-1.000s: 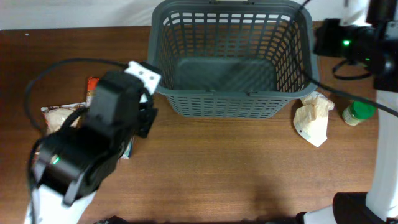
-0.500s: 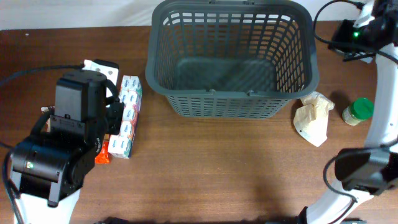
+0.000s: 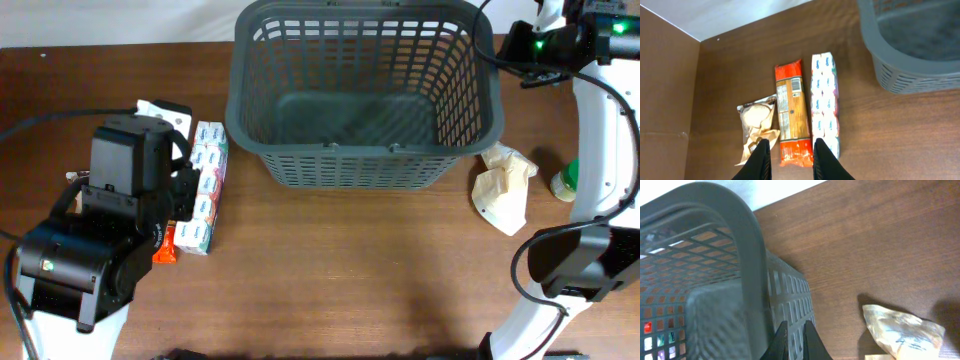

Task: Pack container
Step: 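Lower the left gripper onto the white tissue pack row and grasp it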

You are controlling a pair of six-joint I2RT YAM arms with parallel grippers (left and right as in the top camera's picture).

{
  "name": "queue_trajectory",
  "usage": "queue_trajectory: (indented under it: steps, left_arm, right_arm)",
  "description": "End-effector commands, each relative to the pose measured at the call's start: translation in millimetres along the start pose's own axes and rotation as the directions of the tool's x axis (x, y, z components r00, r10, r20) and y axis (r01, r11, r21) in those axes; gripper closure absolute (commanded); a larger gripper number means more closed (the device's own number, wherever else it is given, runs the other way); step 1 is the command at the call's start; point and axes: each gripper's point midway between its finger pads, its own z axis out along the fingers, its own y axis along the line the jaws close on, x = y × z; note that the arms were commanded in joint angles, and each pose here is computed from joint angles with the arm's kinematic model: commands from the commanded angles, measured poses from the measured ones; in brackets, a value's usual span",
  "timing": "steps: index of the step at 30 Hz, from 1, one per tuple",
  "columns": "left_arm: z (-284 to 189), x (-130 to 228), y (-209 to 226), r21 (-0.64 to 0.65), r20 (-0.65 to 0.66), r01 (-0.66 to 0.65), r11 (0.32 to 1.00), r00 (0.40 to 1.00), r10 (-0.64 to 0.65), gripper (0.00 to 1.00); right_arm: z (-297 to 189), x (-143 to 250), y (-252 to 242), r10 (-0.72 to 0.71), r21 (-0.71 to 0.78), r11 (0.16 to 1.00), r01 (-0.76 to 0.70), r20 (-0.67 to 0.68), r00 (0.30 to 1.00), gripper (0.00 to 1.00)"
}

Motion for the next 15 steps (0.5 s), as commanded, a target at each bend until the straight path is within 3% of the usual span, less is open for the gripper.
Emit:
queue_trajectory:
  steps: [1,15]
  left_arm:
    - [-2,0,3,-0.01,0.001,0.018,1.0,1.0,-0.018,0.85]
    - [15,-2,-3,-0.007,-0.043,0.005,1.0,0.999,-0.005,0.85]
  right_arm:
    - [6,2,11,-0.007,-0.033,0.999,0.006,-0.008,1.0,0.96]
    - [5,15,14,-0.049,-0.065,0.997,0.046,-0.059,0.997,0.96]
